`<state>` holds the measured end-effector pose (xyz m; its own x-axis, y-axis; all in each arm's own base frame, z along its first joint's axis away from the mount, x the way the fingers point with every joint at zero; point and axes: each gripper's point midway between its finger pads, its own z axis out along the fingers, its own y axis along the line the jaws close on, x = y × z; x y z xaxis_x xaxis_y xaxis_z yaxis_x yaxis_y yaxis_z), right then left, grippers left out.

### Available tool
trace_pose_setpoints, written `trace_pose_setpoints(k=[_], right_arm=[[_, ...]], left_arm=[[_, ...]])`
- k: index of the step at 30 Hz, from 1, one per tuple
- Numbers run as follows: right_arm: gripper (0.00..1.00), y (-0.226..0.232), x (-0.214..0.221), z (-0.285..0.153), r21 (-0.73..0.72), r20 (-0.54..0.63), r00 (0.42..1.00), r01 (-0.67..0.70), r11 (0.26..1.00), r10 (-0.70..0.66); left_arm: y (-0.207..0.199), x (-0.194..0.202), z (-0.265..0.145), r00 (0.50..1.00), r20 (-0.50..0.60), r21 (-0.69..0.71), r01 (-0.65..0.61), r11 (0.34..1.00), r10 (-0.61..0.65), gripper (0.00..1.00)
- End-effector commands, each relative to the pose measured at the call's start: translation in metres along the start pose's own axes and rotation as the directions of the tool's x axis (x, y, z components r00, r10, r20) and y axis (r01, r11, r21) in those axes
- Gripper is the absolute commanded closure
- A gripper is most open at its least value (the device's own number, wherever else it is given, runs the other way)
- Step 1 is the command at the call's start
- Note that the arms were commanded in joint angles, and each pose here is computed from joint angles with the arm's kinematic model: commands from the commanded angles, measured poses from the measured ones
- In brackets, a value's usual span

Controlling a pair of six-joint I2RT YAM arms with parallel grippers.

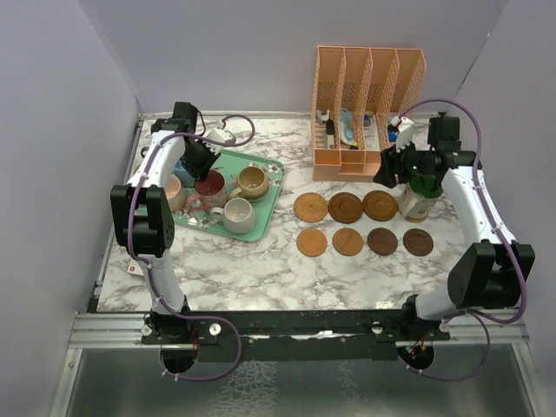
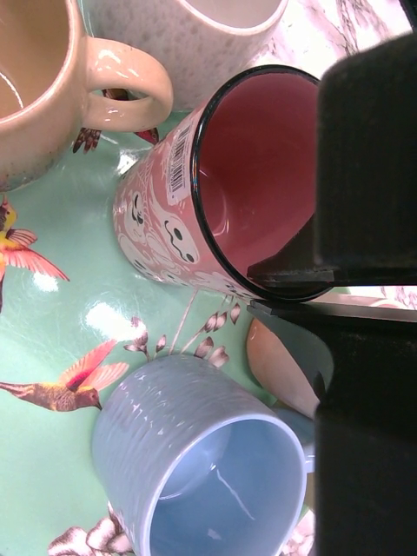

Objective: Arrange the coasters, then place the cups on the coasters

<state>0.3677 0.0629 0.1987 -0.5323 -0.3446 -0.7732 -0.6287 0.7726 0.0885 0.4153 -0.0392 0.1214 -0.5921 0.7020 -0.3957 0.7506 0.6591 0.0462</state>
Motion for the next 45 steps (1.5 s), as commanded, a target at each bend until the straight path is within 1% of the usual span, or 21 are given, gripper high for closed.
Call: trace_pose_setpoints(k=[1,6,11,15,19,22,24,27,29,30,31,34,38,41,43,45], right_arm=[[0.46,0.009,-0.021,0.003,-0.007,0.018,0.998,0.062,0.998,-0.061],[0.46,0.017,-0.049,0.007,-0.003,0.068,0.989,0.132,0.991,-0.131],[0.44,0.030,-0.095,0.006,-0.021,0.196,0.965,0.179,0.984,-0.171],[0.42,0.046,-0.130,0.007,-0.059,0.295,0.942,0.185,0.981,-0.160],[0.40,0.063,-0.160,0.009,-0.087,0.364,0.919,0.193,0.977,-0.149],[0.37,0.071,-0.183,0.006,-0.082,0.421,0.895,0.202,0.976,-0.150],[0.36,0.074,-0.195,0.004,-0.069,0.452,0.878,0.207,0.976,-0.155],[0.34,0.077,-0.206,0.003,-0.070,0.481,0.866,0.191,0.979,-0.135],[0.33,0.081,-0.210,0.003,-0.097,0.491,0.865,0.173,0.980,-0.104],[0.33,0.084,-0.210,0.003,-0.113,0.491,0.867,0.165,0.980,-0.089],[0.33,0.088,-0.211,0.003,-0.133,0.493,0.867,0.162,0.978,-0.076],[0.33,0.100,-0.209,0.000,-0.171,0.503,0.862,0.170,0.971,-0.062],[0.33,0.110,-0.195,-0.001,-0.204,0.511,0.859,0.156,0.967,-0.030],[0.33,0.112,-0.178,0.007,-0.225,0.486,0.874,0.122,0.967,0.003],[0.33,0.113,-0.166,0.014,-0.235,0.465,0.885,0.097,0.967,0.024],[0.33,0.115,-0.156,0.017,-0.244,0.454,0.890,0.086,0.966,0.035]], left_arm=[[0.010,-0.001,-0.022,0.999,-0.012,-0.066,-0.052,0.996,0.051,1.00],[0.012,-0.008,-0.054,0.999,0.004,-0.134,-0.043,0.990,0.044,1.00],[0.007,-0.038,-0.103,0.992,0.126,-0.215,-0.002,0.977,0.030,1.00],[-0.003,-0.072,-0.141,0.973,0.225,-0.292,0.028,0.956,0.041,1.00],[-0.017,-0.112,-0.163,0.953,0.294,-0.367,0.039,0.930,0.076,1.00],[-0.034,-0.151,-0.185,0.918,0.381,-0.414,0.064,0.908,0.109,1.00],[-0.043,-0.176,-0.192,0.893,0.436,-0.417,0.090,0.905,0.113,1.00],[-0.058,-0.211,-0.192,0.841,0.526,-0.384,0.101,0.918,0.128,1.00],[-0.069,-0.231,-0.187,0.799,0.586,-0.358,0.104,0.928,0.136,1.00],[-0.076,-0.244,-0.187,0.768,0.622,-0.355,0.106,0.929,0.150,1.00],[-0.082,-0.252,-0.184,0.755,0.637,-0.355,0.111,0.928,0.154,1.00],[-0.097,-0.269,-0.169,0.734,0.666,-0.344,0.147,0.927,0.131,1.00],[-0.118,-0.287,-0.151,0.701,0.709,-0.276,0.184,0.943,0.070,1.00],[-0.130,-0.299,-0.145,0.673,0.739,-0.232,0.223,0.947,0.022,1.00],[-0.133,-0.305,-0.143,0.655,0.756,-0.215,0.273,0.938,-0.017,1.00],[-0.134,-0.306,-0.136,0.653,0.756,-0.229,0.323,0.918,-0.041,1.00]])
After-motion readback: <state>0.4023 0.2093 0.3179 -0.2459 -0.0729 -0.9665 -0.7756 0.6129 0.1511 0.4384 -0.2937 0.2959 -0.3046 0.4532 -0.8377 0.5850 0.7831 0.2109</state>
